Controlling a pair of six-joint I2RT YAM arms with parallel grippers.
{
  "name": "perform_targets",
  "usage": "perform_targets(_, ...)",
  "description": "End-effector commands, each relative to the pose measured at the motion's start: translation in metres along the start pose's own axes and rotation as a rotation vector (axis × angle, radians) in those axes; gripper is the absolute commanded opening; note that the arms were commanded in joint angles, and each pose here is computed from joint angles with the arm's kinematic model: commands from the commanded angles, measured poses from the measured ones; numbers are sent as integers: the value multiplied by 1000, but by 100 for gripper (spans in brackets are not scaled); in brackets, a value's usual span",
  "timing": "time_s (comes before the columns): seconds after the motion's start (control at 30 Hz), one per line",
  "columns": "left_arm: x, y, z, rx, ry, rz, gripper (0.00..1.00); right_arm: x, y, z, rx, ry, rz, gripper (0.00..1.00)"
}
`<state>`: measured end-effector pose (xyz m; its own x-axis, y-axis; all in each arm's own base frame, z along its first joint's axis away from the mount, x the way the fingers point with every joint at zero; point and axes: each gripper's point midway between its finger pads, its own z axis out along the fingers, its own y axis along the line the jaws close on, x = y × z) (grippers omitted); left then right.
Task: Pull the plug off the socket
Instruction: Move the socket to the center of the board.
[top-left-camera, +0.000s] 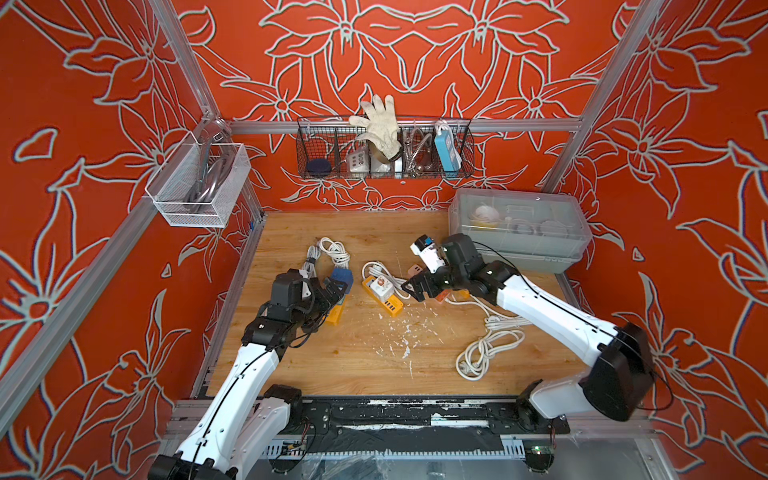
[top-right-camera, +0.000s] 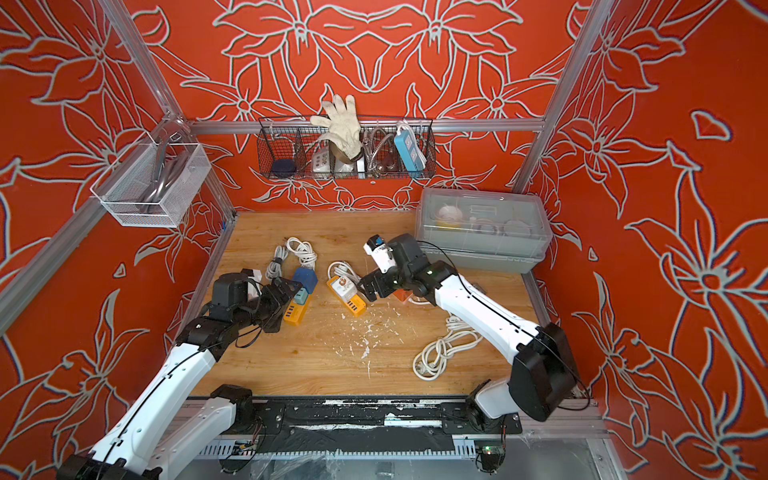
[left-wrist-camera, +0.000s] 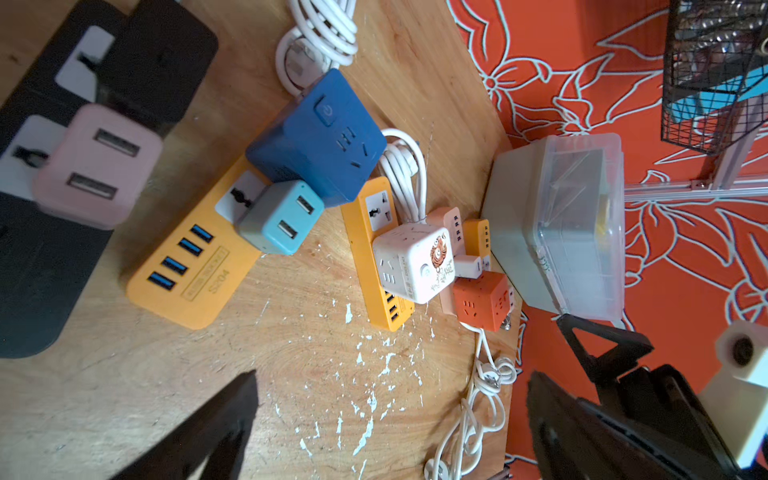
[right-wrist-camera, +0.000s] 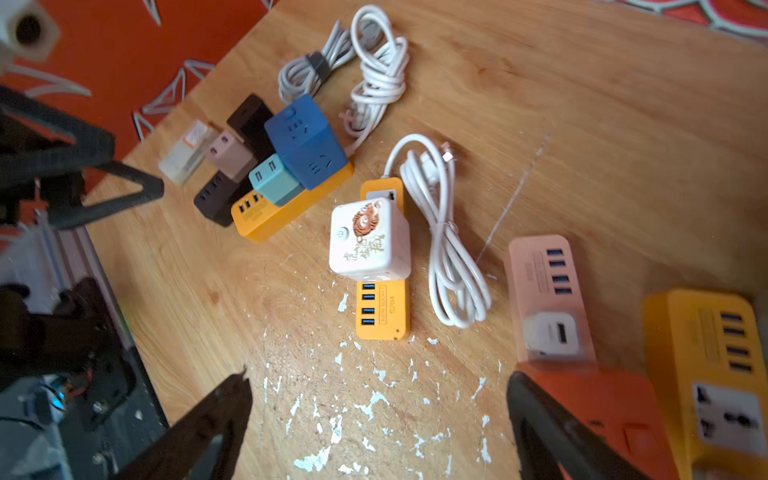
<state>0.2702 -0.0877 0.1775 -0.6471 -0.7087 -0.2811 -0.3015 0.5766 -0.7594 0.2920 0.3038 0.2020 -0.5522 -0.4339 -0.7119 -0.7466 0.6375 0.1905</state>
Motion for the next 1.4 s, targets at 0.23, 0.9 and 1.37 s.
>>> perform_targets(0.23, -10, 30, -11, -164, -88, -37, 100, -16, 23, 80, 84, 156, -280, 99)
perform_targets(0.9, -28, 27, -17, -209, -158, 28, 100, 6, -7, 145, 268, 378, -266, 94)
perform_targets(1.37, -21, 11, -8, -119, -111, 26, 100, 14, 6, 133, 190, 359, -249, 58)
